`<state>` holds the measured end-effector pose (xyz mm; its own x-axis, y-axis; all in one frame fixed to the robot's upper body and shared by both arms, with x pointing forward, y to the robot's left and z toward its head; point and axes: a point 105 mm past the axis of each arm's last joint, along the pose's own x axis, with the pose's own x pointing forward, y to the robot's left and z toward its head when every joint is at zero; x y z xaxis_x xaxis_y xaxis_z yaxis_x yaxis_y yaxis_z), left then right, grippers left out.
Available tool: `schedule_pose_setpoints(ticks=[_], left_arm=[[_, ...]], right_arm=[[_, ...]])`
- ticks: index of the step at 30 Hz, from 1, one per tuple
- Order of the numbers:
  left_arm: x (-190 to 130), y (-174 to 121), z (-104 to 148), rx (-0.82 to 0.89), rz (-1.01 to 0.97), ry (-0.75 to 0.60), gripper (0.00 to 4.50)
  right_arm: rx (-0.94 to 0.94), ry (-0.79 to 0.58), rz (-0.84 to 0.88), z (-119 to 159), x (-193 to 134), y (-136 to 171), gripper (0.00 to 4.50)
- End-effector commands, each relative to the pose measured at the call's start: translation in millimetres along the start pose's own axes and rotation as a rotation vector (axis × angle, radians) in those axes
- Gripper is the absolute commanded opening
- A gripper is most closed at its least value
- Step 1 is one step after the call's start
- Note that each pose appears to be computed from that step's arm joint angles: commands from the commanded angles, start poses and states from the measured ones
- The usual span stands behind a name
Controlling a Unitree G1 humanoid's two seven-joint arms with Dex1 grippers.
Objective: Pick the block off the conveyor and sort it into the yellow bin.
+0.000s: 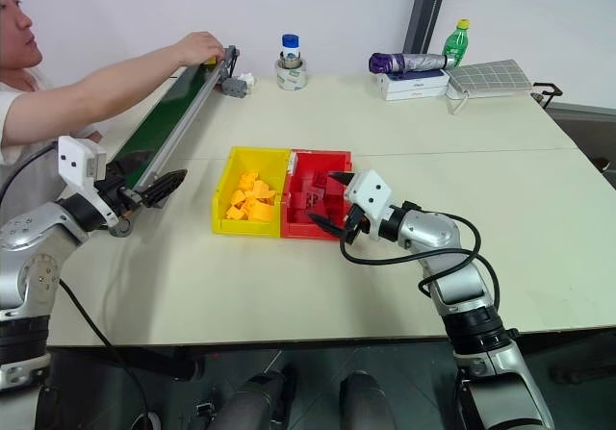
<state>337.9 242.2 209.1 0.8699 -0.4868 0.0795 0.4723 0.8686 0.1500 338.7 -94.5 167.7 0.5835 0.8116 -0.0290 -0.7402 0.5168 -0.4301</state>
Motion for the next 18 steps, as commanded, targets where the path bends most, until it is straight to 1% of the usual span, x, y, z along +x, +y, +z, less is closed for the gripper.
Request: schedule_pose_setpoints(ticks=[1,14,18], left_arm=[[0.1,0.8,11.9,0.026,0.006,-0.037,4.43],[-5.6,-3.1,18.7,0.070,-0.004,-0.088,4.43],[-7.9,-2.6,16.4,0.088,0.005,-0.080,4.43]], right_arm=[[-0.038,-0.048,-0.002,14.4,2.8,-2.4,4.50],[-0.039,-0.054,0.007,15.0,5.4,-1.4,4.50],[-0.041,-0.054,0.011,14.8,5.5,-1.7,4.50]])
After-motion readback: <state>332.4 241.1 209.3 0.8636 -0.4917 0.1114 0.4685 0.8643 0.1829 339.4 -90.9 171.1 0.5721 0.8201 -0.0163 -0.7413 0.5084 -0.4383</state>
